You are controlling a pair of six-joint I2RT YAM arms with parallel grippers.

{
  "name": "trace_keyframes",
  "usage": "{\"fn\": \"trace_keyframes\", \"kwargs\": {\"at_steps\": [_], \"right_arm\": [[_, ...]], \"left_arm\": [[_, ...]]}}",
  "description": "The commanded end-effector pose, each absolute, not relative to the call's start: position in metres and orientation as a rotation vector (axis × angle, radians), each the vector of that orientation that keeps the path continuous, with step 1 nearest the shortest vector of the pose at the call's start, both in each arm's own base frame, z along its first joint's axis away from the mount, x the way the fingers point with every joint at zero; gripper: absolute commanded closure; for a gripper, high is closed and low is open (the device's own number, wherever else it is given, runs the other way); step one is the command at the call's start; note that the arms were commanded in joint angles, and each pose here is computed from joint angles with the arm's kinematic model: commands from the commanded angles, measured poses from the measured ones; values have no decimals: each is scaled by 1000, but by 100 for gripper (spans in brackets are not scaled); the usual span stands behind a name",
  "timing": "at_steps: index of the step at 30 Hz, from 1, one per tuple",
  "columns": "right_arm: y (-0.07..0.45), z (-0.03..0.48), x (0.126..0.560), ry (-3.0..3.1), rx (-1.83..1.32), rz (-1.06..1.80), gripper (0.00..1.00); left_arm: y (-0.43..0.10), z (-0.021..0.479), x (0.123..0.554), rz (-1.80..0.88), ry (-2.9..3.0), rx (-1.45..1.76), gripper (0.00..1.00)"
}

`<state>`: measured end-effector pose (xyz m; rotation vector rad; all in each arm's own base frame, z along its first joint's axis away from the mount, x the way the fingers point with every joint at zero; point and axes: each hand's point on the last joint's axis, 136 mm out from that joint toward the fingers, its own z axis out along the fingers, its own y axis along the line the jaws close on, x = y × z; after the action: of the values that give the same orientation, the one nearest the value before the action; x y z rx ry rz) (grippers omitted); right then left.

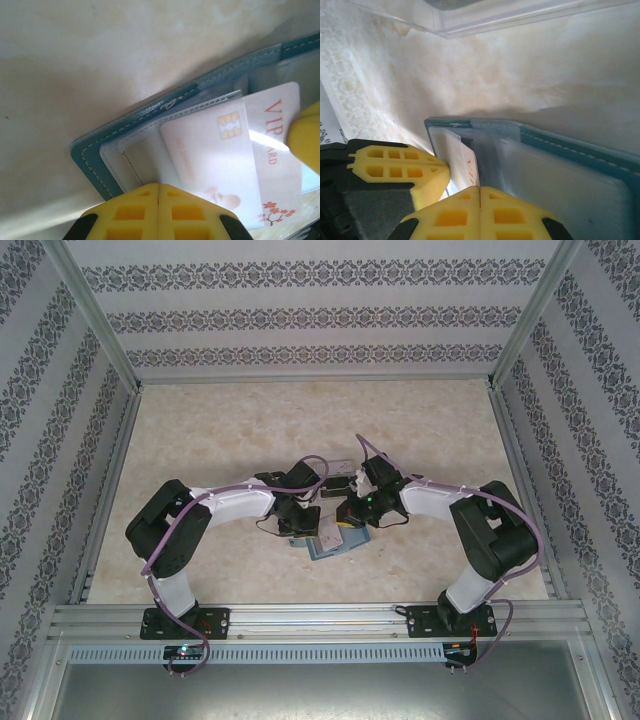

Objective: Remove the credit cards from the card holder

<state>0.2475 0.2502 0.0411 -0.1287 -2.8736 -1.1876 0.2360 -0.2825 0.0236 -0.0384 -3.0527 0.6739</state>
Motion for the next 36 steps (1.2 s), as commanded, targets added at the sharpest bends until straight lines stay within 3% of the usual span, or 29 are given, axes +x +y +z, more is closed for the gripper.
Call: {"fn": "trace_keyframes", "kwargs": {"at_steps": [1,19,36], "right_arm": [[241,48,255,-2945,-104,-1154,97],[203,67,267,-3203,132,-799,98],[225,75,252,-3177,177,-914,98]], "left_arm": [[-257,-8,218,438,-3035,-42,100],[-255,1,227,424,-3073,-72,100],[-264,26,237,511,-3104,-81,99]]}}
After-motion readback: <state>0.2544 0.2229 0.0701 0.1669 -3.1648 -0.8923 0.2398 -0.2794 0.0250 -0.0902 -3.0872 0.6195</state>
